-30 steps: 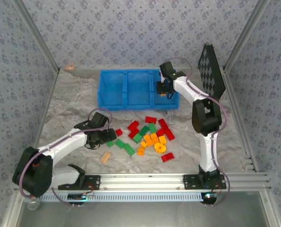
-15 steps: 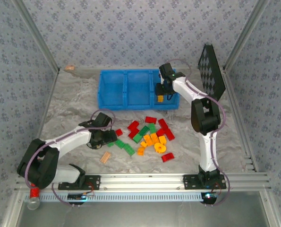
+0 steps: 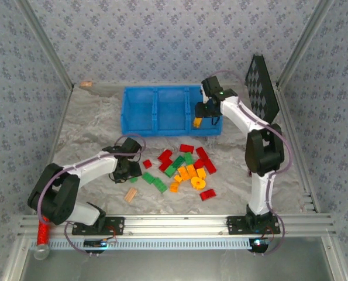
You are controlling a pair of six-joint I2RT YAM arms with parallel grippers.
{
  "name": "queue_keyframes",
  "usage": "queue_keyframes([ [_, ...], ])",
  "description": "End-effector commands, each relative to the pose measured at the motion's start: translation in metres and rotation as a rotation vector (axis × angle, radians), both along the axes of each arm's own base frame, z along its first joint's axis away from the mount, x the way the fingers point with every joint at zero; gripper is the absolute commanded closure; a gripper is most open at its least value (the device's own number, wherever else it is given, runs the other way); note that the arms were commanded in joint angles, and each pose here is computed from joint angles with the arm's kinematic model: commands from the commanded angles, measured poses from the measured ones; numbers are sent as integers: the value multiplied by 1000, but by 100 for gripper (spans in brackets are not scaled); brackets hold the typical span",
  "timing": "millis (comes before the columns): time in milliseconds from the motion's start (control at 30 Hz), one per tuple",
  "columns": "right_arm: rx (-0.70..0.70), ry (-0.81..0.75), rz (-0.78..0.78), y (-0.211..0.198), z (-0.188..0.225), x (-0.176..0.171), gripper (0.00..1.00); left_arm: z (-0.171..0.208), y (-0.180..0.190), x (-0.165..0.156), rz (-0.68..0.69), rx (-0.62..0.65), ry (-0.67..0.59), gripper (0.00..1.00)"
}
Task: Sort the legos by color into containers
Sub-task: Pick up the lego from the middle-left of the table.
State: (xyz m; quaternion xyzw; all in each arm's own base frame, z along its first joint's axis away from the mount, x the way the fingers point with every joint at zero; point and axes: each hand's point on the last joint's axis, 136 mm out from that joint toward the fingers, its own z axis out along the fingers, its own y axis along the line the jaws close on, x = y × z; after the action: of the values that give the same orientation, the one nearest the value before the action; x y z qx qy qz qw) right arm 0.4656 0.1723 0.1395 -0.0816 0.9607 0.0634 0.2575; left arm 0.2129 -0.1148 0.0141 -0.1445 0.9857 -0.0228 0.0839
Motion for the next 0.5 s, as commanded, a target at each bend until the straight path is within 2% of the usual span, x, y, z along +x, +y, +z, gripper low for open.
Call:
queue_keyframes([
  [0,-19,8,24,-8,16,-30,46,-9,-41,10,-58,-165,-8,40],
  [300,-77,93,-36,-43,-4,-94,45,-14,-51,6,-77,-185,23,59],
  [467,-53,144,-61,-49,-17,-121,44,-11,-52,7,-83,-183,23,70],
])
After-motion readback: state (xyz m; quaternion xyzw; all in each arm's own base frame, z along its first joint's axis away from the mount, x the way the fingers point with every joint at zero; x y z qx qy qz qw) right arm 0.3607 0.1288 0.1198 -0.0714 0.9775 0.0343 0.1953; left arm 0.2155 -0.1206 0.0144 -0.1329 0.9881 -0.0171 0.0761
